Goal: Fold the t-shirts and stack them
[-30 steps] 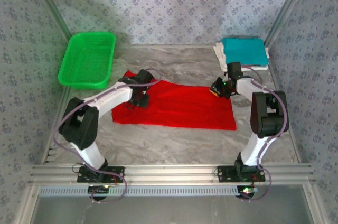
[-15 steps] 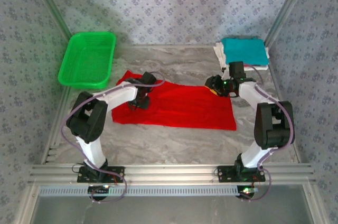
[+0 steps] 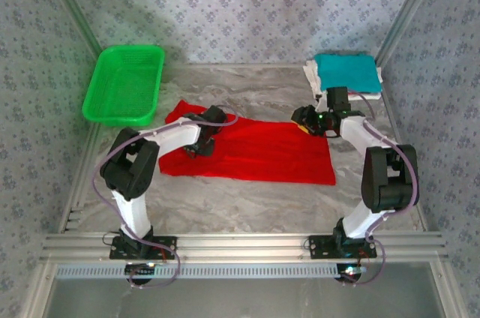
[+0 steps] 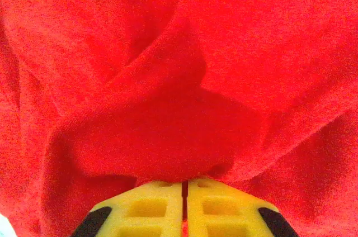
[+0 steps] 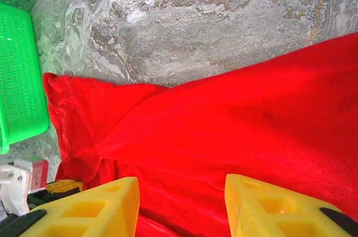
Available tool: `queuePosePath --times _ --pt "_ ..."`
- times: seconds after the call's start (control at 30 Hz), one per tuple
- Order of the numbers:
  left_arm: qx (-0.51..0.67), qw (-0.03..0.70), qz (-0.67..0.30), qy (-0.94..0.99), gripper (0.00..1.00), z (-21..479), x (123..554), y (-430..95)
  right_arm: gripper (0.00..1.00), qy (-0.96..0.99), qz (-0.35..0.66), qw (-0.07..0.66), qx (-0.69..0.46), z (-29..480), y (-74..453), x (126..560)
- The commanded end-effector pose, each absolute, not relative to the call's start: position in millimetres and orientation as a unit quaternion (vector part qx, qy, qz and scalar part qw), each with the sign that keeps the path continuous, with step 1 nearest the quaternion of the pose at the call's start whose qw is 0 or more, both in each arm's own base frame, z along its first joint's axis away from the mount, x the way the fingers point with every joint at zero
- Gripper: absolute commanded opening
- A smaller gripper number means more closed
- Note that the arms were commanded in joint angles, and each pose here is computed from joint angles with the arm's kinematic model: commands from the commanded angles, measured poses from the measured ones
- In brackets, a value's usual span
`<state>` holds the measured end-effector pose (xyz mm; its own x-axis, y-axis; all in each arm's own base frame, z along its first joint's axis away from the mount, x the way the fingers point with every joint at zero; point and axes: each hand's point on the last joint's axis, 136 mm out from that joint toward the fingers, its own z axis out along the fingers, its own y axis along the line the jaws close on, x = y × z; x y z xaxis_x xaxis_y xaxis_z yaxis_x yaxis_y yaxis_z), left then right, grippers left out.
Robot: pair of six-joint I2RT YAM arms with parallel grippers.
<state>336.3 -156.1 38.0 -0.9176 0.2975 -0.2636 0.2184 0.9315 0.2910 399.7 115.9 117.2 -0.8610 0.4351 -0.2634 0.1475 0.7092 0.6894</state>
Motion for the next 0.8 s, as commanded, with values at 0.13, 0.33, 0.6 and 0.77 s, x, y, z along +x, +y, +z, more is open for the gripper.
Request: queuePosePath --times 0.13,0.33,0.6,0.77 --pt "0.115 0.176 0.124 0.970 0.00 75.4 340.7 -155.8 0.47 0.899 0.352 0.207 0.157 121.5 115.6 397.5" --pt "0.104 0.162 0.077 0.978 0.00 94.2 332.2 -171.8 0.47 0.900 0.349 0.203 0.161 120.5 114.6 398.4" --pt "0.087 0.121 -0.004 0.989 0.00 80.5 310.7 -207.0 0.48 0.901 0.349 0.202 0.162 119.9 114.5 401.7" --pt "0.107 0.086 -0.016 0.990 0.18 66.6 300.1 -228.0 0.49 0.902 0.348 0.200 0.161 119.4 114.2 403.2"
